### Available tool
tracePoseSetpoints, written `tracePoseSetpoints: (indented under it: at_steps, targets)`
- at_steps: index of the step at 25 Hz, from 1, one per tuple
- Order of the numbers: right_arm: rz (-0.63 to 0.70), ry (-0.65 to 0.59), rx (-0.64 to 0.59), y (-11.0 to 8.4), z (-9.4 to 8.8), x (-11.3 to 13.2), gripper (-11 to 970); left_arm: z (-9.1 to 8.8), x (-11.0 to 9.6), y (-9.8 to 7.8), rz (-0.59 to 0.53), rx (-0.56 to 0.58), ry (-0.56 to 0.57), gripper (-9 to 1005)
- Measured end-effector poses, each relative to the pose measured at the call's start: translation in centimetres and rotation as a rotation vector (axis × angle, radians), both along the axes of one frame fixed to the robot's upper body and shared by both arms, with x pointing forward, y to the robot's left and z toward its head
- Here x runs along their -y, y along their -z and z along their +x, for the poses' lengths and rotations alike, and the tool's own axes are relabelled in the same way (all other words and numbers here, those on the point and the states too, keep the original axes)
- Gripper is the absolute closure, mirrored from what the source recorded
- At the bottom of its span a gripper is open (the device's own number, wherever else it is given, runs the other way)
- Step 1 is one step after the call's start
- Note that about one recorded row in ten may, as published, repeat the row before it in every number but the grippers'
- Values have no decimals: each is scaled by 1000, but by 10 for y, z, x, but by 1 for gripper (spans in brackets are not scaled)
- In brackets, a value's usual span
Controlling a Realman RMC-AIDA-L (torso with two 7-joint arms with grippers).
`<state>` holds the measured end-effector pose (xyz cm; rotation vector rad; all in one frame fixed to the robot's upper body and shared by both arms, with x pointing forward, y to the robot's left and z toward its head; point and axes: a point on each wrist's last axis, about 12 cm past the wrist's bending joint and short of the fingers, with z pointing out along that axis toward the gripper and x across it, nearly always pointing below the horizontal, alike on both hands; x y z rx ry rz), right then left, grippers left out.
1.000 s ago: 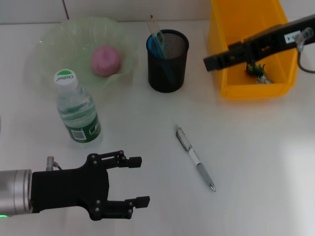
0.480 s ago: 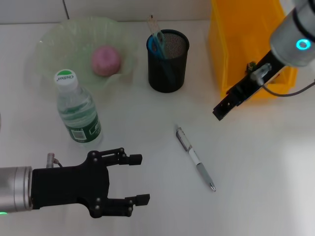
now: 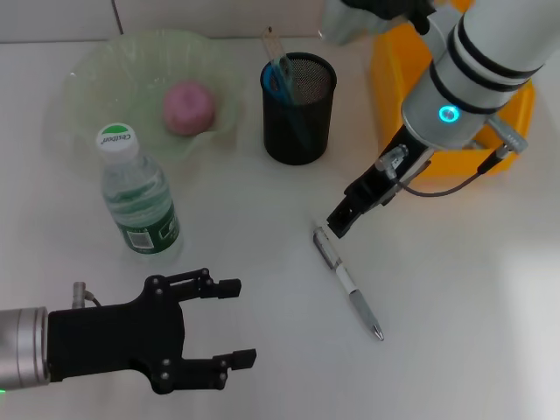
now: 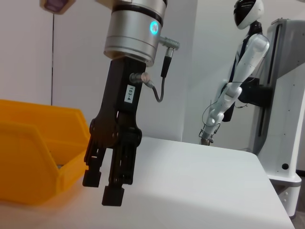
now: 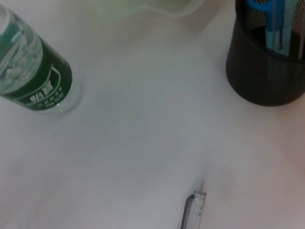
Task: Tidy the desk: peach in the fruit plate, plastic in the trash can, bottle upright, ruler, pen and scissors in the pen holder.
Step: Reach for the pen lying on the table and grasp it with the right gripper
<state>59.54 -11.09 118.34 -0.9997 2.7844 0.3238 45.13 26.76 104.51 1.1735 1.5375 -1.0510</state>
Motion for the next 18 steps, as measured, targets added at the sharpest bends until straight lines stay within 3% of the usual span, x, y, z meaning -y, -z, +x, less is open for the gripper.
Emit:
tracePoseSetpoints:
  at_steps: [18]
  targets:
    - [-50, -65, -11, 34, 0, -25, 137, -2, 1, 1, 0, -1, 8, 196]
